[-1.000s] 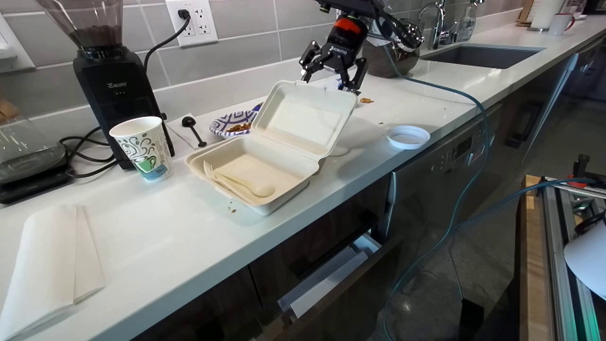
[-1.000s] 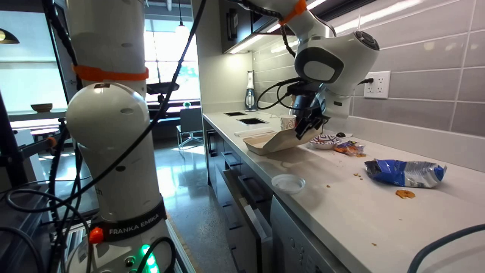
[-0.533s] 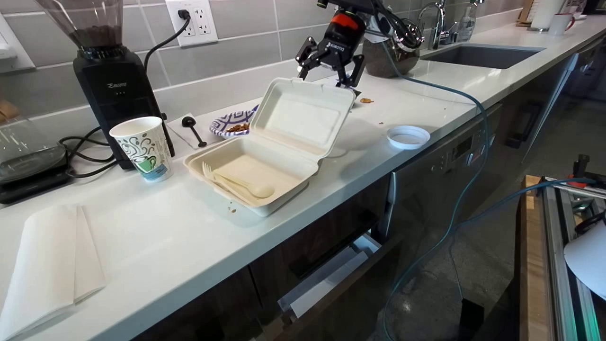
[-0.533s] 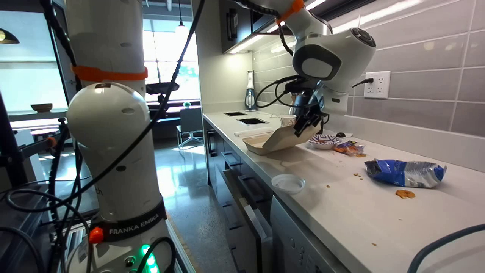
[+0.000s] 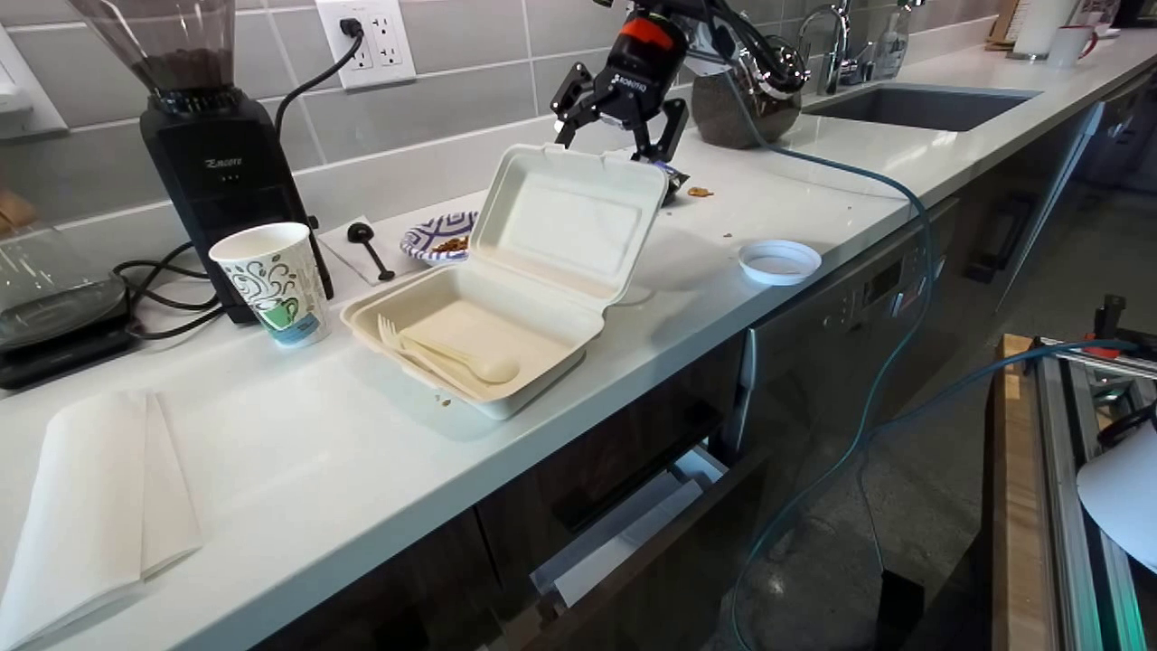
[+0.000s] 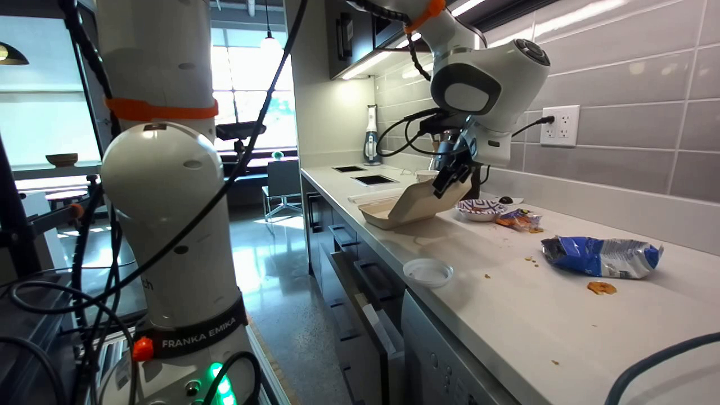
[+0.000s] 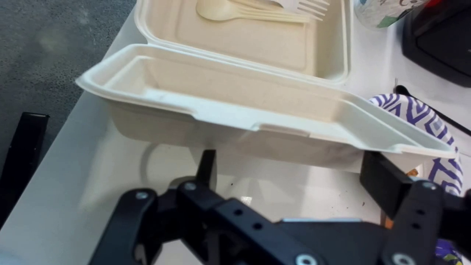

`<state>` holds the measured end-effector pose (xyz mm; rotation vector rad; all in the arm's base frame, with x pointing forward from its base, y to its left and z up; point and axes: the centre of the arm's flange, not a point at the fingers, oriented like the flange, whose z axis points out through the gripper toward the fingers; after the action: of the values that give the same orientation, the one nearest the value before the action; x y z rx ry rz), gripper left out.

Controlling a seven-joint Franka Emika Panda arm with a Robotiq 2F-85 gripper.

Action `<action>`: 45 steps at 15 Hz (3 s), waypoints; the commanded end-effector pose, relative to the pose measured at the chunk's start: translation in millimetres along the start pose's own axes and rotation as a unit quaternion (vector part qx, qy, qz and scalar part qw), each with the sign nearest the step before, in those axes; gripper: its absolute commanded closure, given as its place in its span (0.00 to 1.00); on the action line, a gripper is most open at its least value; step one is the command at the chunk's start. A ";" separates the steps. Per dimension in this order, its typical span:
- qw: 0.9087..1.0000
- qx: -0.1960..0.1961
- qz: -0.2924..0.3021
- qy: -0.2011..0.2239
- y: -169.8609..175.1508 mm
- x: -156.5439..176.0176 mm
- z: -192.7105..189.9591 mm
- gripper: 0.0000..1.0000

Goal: Close the takeaway pack

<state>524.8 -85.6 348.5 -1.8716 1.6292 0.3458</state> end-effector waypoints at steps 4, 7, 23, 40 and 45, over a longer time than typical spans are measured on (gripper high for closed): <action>0.999 -0.012 -0.038 0.000 -4.7 -14.0 -3.1 0.00; 0.998 -0.017 -0.064 0.000 -5.2 -20.0 -3.8 0.00; 0.988 -0.036 -0.147 -0.029 -22.8 -46.0 9.6 0.00; 0.979 -0.063 -0.187 -0.050 -47.3 -80.6 32.4 0.00; 0.976 -0.077 -0.193 -0.060 -52.4 -85.4 47.1 0.00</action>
<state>556.7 7.4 380.4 -2.1582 1.1791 0.3759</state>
